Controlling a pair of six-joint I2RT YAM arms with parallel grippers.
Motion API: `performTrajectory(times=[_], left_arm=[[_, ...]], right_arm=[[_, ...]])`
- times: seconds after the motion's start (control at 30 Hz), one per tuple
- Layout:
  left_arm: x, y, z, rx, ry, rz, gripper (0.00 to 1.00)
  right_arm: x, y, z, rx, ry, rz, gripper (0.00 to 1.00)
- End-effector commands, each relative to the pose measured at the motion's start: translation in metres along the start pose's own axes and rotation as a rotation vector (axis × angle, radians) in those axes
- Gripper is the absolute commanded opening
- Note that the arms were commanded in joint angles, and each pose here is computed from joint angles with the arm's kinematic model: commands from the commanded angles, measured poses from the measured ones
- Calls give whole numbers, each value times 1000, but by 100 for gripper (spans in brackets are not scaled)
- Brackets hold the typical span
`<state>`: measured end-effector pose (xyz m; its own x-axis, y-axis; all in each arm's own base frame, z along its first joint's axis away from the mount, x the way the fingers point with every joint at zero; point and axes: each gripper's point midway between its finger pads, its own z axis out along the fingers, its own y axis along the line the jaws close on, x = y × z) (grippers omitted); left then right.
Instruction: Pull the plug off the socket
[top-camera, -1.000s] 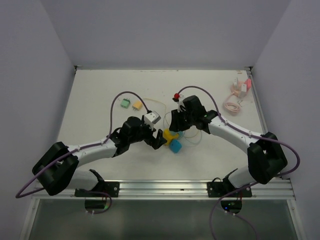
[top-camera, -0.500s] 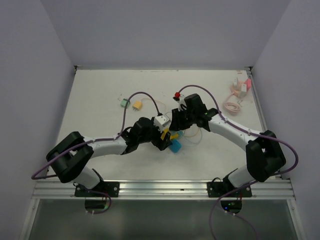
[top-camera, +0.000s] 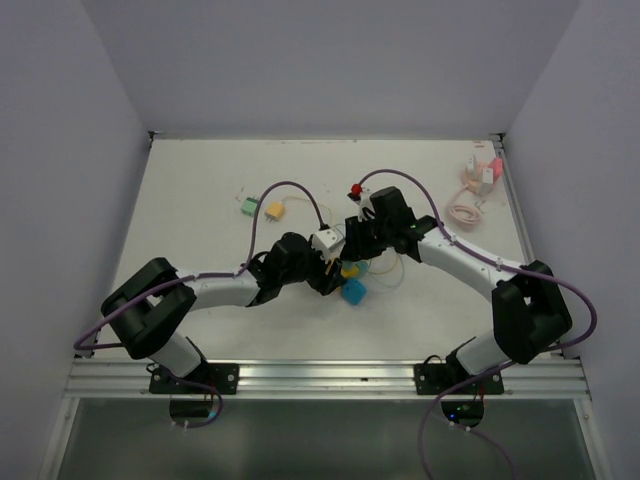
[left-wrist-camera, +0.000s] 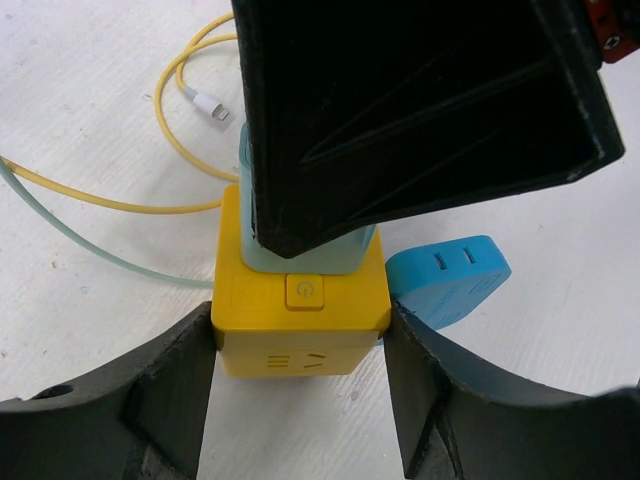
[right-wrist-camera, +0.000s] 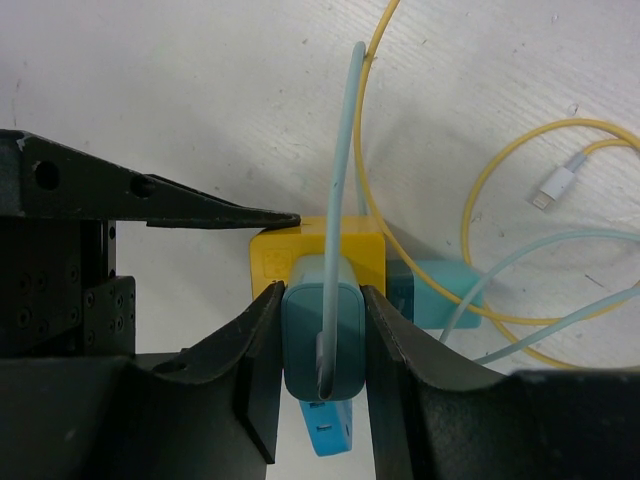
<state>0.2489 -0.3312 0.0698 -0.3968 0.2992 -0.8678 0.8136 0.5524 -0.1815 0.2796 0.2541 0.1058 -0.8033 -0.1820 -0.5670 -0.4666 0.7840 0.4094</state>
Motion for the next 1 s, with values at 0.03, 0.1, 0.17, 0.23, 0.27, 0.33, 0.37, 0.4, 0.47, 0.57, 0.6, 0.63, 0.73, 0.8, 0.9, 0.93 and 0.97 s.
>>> performTrajectory(times=[0.03,0.1,0.17,0.23,0.27,0.33,0.37,0.4,0.47,0.57,0.6,0.63,0.73,0.8,0.9,0.93,0.97], left_arm=[[-18,-13,5,52,-40,22,13],[-13,-14,4,53,-20,15,0],[-8,-14,3,53,13,3,0],[-1,-15,2,53,55,-8,0],[1,-14,2,49,70,-15,0],[5,-14,-1,46,92,-24,0],[6,-13,-1,39,99,-27,0],[7,-13,-3,33,108,-35,0],[11,-13,-4,26,133,-41,0],[22,-12,-5,24,179,-55,0],[26,-12,-4,23,197,-60,0],[29,-11,-4,21,216,-63,0],[38,-11,-4,21,263,-73,0],[46,-10,-3,18,294,-77,0],[54,-10,-4,20,333,-87,0],[55,-11,-4,23,344,-90,0],[60,-11,-6,22,371,-96,0]], right_arm=[[-20,25,-13,-76,-46,-9,0],[-27,24,-17,-56,-65,-11,0],[-34,25,-24,-43,-88,-21,0],[-43,24,-31,-21,-114,-30,0],[-47,25,-34,-17,-129,-38,0],[-55,26,-40,-6,-154,-44,0],[-58,27,-43,-3,-166,-47,0],[-61,28,-46,-1,-178,-47,0],[-66,30,-50,-2,-199,-48,0],[-75,35,-57,-12,-234,-47,0],[-79,38,-61,-17,-249,-49,0],[-82,39,-63,-17,-259,-51,0],[-92,42,-70,-16,-287,-58,0],[-98,43,-73,-11,-303,-67,0],[-103,44,-76,-5,-314,-78,0],[-103,43,-76,-1,-314,-81,0],[-103,42,-75,3,-312,-82,0]])
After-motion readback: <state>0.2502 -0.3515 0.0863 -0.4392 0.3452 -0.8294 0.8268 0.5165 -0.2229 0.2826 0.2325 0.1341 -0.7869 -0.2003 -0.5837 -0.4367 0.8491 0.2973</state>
